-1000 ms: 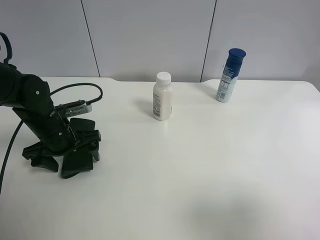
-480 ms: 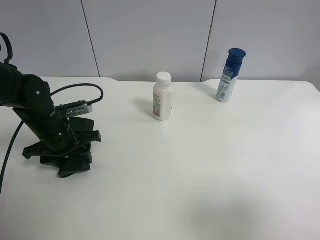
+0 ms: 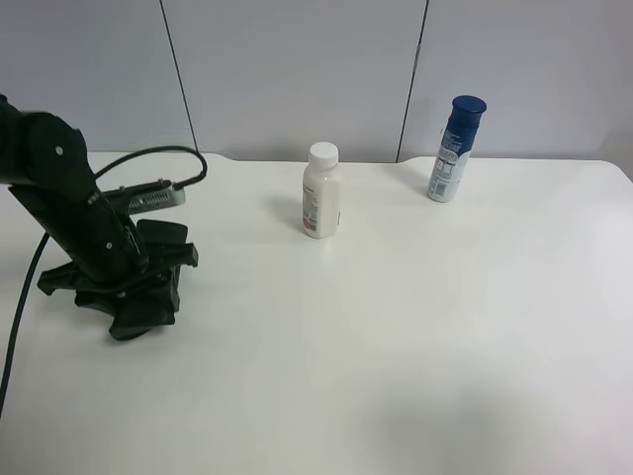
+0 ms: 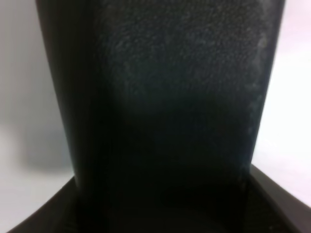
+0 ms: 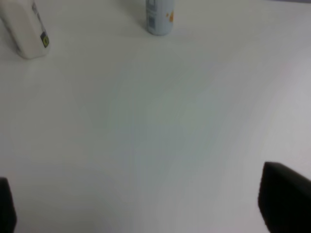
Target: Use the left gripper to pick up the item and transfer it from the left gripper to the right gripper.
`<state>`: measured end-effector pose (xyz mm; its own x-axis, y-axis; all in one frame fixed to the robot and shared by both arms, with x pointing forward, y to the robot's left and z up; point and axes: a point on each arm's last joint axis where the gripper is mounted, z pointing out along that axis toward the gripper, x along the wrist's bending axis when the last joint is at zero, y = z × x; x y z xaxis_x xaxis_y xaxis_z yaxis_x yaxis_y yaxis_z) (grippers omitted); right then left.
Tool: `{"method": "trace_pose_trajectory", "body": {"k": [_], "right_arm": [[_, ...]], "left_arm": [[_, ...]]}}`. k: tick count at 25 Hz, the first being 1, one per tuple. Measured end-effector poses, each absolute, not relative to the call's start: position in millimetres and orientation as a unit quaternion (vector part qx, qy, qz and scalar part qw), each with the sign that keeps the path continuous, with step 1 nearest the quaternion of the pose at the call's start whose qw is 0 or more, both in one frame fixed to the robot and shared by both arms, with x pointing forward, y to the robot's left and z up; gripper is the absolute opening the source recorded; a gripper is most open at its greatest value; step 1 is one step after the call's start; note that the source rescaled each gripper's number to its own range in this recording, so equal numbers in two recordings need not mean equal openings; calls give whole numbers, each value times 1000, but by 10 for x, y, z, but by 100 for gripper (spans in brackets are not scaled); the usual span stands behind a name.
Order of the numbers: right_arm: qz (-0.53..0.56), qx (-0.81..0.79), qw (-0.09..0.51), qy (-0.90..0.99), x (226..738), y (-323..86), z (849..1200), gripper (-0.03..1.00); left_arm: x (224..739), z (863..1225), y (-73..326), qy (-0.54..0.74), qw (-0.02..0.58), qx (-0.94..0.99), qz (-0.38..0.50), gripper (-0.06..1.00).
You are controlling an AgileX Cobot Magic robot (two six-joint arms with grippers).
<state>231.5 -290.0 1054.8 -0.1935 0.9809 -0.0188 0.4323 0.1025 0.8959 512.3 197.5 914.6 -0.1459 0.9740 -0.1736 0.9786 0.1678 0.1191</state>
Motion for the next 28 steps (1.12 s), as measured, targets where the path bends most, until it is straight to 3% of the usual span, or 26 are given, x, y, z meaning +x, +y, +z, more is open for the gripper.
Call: {"method": "trace_pose_trajectory", "body": {"k": [7,12,19,28], "right_arm": [[402,536,341,660,2315,-2900,10548,100],[402,536,341,660,2315,-2900,10548,100],[402,536,341,660,2315,-2900,10548,100],[402,536,341,660,2315,-2900,10548,100]], "left_arm": [[5165,9951,1921,699,161,697,1,15],[5048,10330,1909,639,167,751,-14,13],[4804,10522,1795,494,177,847,-81,11],[4366,10545,1236,223,179,952,-105,9]]}}
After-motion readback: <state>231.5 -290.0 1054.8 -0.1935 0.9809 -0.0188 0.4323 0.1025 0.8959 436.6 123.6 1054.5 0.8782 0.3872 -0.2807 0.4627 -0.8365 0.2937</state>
